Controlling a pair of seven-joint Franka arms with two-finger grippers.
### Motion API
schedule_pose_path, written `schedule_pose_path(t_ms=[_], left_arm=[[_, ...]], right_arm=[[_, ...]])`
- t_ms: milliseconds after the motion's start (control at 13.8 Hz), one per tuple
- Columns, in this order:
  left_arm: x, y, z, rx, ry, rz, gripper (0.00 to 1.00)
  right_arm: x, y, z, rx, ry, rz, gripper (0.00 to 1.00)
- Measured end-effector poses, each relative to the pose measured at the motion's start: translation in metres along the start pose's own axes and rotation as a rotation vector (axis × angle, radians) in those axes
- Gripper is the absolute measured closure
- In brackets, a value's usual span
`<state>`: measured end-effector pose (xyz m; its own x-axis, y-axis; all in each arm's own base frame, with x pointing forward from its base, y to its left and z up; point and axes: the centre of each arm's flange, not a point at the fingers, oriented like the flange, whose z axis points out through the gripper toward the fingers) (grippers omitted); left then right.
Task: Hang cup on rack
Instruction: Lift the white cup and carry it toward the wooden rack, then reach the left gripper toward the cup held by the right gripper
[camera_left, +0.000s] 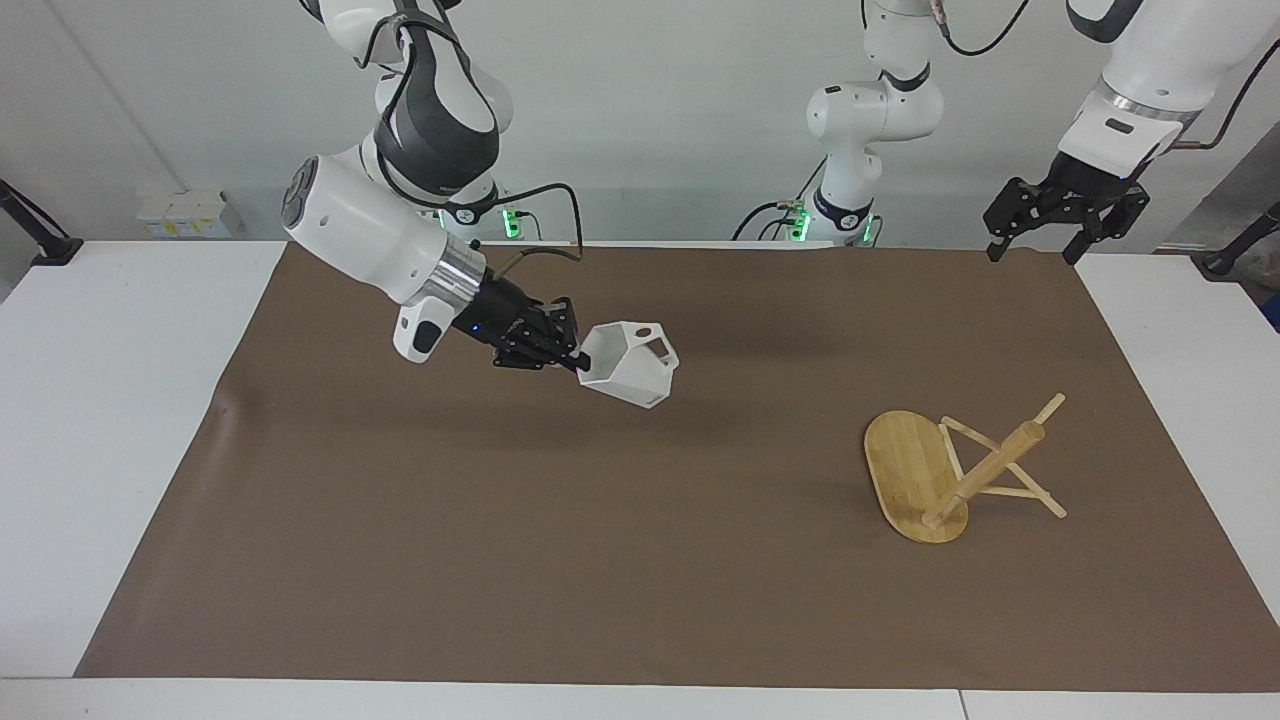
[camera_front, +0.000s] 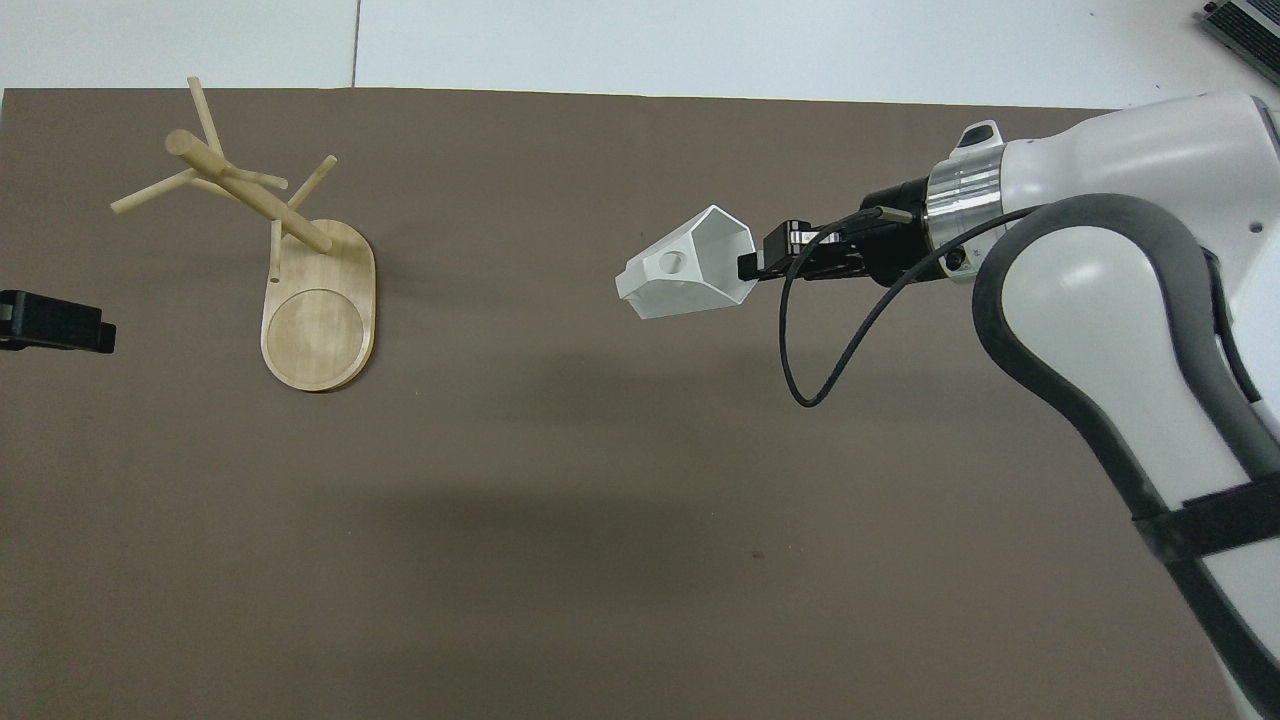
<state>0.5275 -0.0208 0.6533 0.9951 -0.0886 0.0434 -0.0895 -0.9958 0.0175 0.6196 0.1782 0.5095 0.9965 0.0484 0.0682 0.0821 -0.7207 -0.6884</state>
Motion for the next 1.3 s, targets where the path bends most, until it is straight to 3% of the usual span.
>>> schedule_pose_path(t_ms=[145,434,1303], left_arm=[[0.0,0.0,0.0,0.0,0.0,0.0,0.0],[0.0,0.0,0.0,0.0,0.0,0.0,0.0],[0.0,0.0,0.0,0.0,0.0,0.0,0.0]], right_arm=[[-0.004,-0.009,0.006,0.025,-0.021,-0.03,0.93],[-0.009,-0.037,0.018,0.152,-0.032,-0.021,0.93],[-0.019,-0.088,0.039,0.28,-0.003,-0.022,0.93]])
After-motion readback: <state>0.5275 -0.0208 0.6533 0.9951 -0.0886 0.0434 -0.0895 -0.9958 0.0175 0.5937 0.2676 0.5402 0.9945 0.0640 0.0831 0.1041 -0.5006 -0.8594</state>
